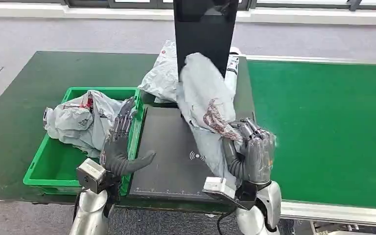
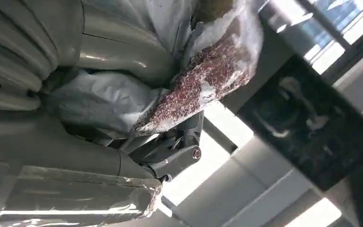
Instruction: Moved the parcel from conveyor to table for the left to box.
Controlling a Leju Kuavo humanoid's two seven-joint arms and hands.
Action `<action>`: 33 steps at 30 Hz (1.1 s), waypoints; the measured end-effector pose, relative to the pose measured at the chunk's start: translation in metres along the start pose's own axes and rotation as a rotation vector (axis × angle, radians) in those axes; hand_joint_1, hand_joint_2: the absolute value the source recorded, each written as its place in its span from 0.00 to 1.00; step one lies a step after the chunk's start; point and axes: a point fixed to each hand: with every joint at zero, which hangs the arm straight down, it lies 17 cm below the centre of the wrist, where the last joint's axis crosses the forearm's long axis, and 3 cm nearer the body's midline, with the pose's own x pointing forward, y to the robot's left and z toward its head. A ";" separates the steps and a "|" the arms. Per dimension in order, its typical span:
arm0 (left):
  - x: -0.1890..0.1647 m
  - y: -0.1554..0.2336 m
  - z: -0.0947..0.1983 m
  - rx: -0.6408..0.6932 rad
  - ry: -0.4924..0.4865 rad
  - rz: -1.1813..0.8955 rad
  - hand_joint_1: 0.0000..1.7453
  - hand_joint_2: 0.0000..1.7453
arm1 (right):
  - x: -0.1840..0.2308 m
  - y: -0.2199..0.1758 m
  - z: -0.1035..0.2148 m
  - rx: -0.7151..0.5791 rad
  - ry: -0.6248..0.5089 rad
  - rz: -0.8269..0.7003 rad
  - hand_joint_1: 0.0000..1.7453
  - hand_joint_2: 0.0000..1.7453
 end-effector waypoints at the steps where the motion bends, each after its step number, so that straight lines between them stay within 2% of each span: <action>1: 0.000 0.000 0.000 0.001 0.000 0.000 0.00 1.00 | 0.001 0.002 0.000 0.010 0.002 -0.017 1.00 1.00; 7: 0.000 0.001 0.000 0.005 0.000 -0.004 0.00 1.00 | -0.005 0.019 0.000 0.077 0.029 -0.094 1.00 1.00; 13: 0.000 0.000 0.000 0.004 -0.001 -0.003 0.00 1.00 | -0.010 0.051 0.007 0.189 0.045 -0.280 1.00 1.00; 24: 0.000 0.000 -0.001 0.008 -0.002 -0.008 0.00 1.00 | -0.067 0.054 0.019 0.200 0.185 -0.221 1.00 1.00; 25: 0.000 0.000 -0.001 0.008 -0.002 -0.008 0.00 1.00 | -0.075 0.054 0.022 0.203 0.212 -0.202 0.97 1.00; 26: 0.000 0.000 -0.001 0.008 -0.001 -0.008 0.00 1.00 | -0.082 0.054 0.023 0.205 0.236 -0.185 0.08 1.00; 27: -0.001 0.000 -0.001 0.007 0.000 -0.008 0.00 1.00 | -0.095 0.055 0.028 0.209 0.278 -0.161 0.02 1.00; 33: -0.002 -0.002 0.000 -0.004 0.005 -0.017 0.00 1.00 | -0.145 0.053 0.051 0.222 0.407 -0.018 0.02 1.00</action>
